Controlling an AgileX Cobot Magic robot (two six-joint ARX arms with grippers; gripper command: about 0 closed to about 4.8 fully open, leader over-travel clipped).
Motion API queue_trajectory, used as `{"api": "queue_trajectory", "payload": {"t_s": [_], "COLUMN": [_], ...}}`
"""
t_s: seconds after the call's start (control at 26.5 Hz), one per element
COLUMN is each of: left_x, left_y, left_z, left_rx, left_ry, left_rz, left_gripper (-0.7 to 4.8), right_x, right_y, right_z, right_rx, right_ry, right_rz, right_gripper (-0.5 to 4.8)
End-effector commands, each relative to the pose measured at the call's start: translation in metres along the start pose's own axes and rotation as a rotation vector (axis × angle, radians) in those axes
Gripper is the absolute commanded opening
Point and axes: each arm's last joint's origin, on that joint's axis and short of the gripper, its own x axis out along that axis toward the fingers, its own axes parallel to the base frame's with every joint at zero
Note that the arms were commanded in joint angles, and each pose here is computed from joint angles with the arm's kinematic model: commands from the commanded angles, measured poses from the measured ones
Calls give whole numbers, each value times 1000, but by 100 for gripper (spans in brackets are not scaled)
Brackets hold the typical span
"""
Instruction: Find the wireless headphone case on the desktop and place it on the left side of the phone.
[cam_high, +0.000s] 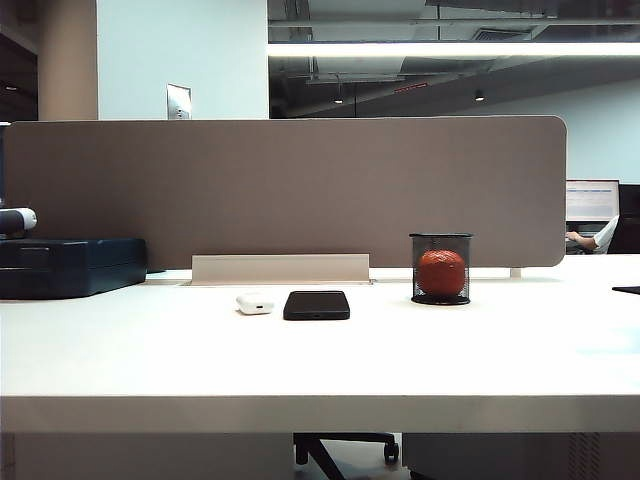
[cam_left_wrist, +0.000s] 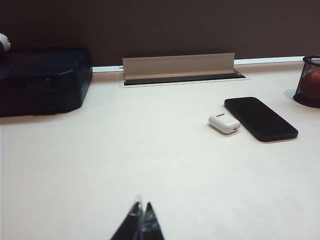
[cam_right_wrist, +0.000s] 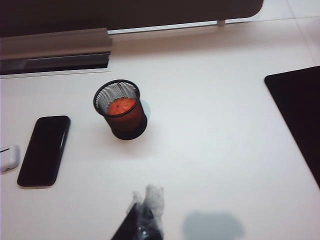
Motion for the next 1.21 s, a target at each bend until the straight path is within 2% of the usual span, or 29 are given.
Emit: {"api": "queue_trajectory", "payload": {"t_s": [0.04,0.34,0.57,0.72,0.83,1.21], "left_x": [0,0,0,0,0,0], "left_y": [0,0,0,0,0,0], "left_z": [1,1,1,1,1,1], "left_rx": [-3,-3,-3,-3,-3,-3], "left_ry": [-7,-7,-7,-7,-7,-7], "left_rz": [2,2,1,2,2,2], "left_gripper": [-5,-5,-5,-5,-5,-5], "right_x": [-7,-26,-35,-36,-36,-23], "right_y": [1,-1,-1,-4,-7,-14], "right_z": [-9,-47,-95,-119,-151,-203], "right_rx": [-13,-28,-47,-56,-65,-78], "right_ry": [-66,-178,-249,-307,-375,-473], "right_rz": [27,39,92,99,105,113], "right_gripper": [-9,-8,-9,-9,-8,-9]}}
